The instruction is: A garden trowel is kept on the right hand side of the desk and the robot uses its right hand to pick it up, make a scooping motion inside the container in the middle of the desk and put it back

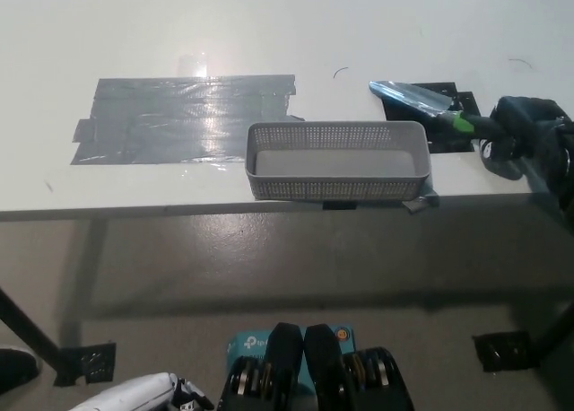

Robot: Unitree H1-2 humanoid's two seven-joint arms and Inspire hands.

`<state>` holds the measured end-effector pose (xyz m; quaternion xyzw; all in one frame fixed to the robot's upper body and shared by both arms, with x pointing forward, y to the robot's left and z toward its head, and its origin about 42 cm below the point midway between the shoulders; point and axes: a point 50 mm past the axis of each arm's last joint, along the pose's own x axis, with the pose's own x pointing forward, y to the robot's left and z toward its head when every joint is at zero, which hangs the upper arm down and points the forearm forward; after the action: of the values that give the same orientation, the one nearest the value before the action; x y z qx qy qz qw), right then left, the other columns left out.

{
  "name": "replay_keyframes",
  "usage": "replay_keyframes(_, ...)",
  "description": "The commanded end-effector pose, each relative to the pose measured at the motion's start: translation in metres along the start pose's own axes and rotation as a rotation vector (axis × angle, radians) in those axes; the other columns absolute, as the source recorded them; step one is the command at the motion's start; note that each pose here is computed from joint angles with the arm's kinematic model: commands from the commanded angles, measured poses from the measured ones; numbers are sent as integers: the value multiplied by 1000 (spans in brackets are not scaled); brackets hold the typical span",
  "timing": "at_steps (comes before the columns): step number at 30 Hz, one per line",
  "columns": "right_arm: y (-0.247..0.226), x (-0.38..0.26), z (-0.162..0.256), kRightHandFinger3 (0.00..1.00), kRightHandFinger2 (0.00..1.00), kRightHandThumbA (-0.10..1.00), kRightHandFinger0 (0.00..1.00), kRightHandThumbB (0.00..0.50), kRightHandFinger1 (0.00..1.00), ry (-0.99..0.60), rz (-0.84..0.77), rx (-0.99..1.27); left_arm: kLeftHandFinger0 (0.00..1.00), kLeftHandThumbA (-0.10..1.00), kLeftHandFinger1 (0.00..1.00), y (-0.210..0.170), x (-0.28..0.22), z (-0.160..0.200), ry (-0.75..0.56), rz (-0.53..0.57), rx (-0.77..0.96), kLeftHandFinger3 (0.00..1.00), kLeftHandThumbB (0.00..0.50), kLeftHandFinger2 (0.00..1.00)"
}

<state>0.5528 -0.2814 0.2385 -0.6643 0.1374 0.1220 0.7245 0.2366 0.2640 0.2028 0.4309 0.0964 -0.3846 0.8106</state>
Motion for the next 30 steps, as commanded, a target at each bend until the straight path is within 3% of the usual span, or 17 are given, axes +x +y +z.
replay_keyframes(1,-8,-5,2,1000,1000,659,1000,500,1000,52,161,-43,675,1000,695,7,-7,-1,16,48,21,938,181,767)
replay_keyframes(4,-19,-10,6,1000,1000,736,1000,500,1000,32,197,-28,628,1000,655,7,-7,-1,11,54,23,918,192,739)
replay_keyframes(9,-33,-13,5,1000,1000,836,1000,500,1000,17,215,-30,640,1000,666,10,-5,-1,12,55,20,911,208,752)
replay_keyframes(11,-41,-16,0,1000,1000,885,1000,500,1000,17,228,-31,634,1000,662,9,-5,-1,5,53,21,907,175,750)
replay_keyframes(22,-66,-41,-6,1000,1000,896,1000,500,1000,-47,191,-75,647,1000,667,8,-7,-3,10,68,31,902,186,752)
replay_keyframes(30,-131,-101,-6,1000,1000,780,1000,500,1000,-188,27,-89,651,1000,666,5,-8,-2,9,69,29,904,178,754)
